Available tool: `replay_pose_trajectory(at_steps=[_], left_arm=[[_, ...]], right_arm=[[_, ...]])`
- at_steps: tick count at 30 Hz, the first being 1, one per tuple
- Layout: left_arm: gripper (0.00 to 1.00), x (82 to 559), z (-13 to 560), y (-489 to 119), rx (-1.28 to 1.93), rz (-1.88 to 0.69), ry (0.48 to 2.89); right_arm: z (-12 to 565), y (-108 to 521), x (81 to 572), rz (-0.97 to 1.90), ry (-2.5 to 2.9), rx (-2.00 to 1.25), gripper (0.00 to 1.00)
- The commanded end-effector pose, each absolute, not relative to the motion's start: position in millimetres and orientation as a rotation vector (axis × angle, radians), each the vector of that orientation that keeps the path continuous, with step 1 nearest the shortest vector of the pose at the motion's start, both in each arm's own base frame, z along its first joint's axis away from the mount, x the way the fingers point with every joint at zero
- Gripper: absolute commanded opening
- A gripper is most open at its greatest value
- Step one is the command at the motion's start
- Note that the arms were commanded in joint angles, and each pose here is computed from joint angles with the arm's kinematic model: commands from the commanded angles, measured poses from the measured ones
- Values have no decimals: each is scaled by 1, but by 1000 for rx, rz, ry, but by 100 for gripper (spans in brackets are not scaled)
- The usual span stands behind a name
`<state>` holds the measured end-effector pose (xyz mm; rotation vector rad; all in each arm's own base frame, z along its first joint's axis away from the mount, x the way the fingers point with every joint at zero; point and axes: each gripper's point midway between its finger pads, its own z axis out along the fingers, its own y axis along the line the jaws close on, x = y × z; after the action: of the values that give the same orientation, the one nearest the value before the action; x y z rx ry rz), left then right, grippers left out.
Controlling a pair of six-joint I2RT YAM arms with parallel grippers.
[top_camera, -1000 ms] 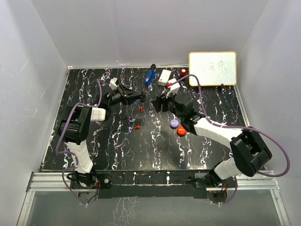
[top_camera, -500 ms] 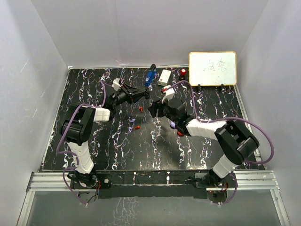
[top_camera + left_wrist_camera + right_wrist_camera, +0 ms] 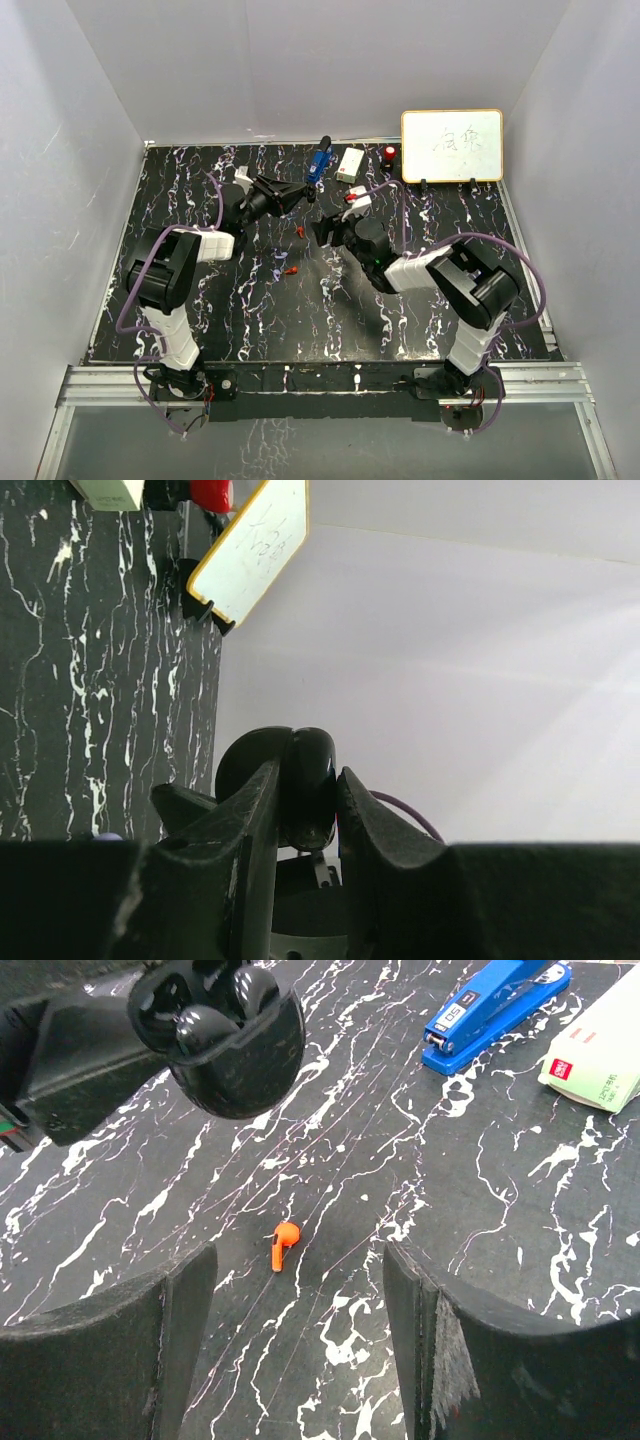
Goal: Insert the wireless bluetooth earbuds into the charging case
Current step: Close the charging case.
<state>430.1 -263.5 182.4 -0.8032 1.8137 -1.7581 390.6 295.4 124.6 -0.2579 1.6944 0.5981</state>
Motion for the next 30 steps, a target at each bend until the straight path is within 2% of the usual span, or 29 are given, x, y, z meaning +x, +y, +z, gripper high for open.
replay_pose_trajectory(at_steps=[1,30], left_arm=[[0,424,216,-269,-759,-1797,1738],[0,407,208,-286,-761,-1830,1794]], right_arm=[[152,300,405,585,1554,-224,65],[177,287,436,430,1375,-135,65]])
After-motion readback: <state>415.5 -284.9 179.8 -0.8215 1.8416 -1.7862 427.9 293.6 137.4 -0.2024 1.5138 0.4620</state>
